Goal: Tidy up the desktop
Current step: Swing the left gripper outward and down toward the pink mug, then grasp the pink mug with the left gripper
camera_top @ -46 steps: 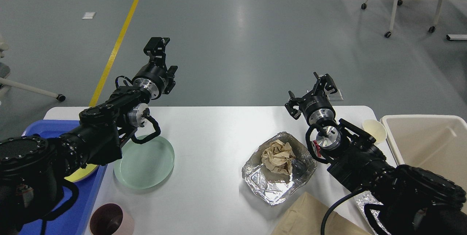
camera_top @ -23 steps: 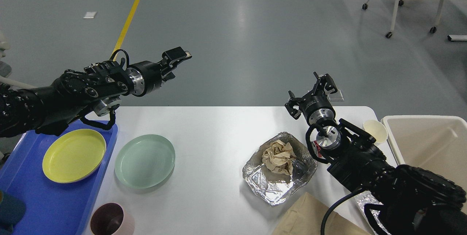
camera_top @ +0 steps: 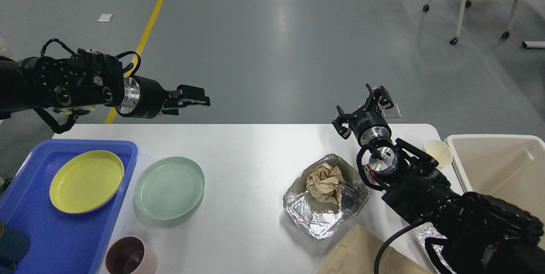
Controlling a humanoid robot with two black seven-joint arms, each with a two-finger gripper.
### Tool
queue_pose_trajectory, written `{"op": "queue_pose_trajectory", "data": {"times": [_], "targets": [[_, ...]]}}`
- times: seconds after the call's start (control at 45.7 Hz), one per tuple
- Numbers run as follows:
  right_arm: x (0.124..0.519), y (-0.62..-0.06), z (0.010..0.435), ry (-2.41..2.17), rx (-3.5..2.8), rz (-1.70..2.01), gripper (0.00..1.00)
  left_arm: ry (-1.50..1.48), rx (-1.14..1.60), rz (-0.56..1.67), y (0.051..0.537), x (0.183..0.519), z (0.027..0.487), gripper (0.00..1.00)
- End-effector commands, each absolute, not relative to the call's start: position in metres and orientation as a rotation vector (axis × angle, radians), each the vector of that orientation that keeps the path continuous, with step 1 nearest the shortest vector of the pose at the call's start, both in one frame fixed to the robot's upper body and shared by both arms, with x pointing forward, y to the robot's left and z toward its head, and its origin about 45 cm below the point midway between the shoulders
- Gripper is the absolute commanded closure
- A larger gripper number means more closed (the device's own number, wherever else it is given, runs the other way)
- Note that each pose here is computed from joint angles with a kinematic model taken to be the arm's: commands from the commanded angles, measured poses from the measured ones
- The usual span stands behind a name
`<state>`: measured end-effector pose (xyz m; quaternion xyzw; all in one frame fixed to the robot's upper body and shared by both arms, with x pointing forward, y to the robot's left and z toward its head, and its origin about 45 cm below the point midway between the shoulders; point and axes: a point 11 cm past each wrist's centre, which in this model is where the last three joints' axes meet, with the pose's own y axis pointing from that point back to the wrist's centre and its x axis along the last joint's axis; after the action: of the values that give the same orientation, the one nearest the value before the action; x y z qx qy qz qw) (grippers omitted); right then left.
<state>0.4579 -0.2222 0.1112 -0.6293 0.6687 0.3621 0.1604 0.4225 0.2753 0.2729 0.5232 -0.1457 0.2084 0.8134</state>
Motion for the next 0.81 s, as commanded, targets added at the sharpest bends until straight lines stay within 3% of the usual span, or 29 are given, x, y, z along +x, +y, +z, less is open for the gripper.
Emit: {"op": "queue_pose_trajectory", "data": {"times": [0.0, 0.35, 0.569, 0.788], "targets": [[0.458, -0.223, 0.111, 1.911, -1.797, 1.033, 0.0, -0.295, 1.236, 0.312, 0.285, 0.392, 0.28, 0.03], [0.458, -0.222, 0.111, 1.91, -1.799, 1.035, 0.0, -0.198, 1.478, -0.07, 0.326, 0.308, 0.26, 0.03], [0.458, -0.223, 0.111, 1.911, -1.797, 1.033, 0.0, -0.201, 1.628, -0.265, 0.376, 0.281, 0.249, 0.03], [0.458, -0.223, 0.111, 1.911, -1.797, 1.033, 0.0, -0.156, 1.622, -0.341, 0.395, 0.252, 0.216, 0.04]]}}
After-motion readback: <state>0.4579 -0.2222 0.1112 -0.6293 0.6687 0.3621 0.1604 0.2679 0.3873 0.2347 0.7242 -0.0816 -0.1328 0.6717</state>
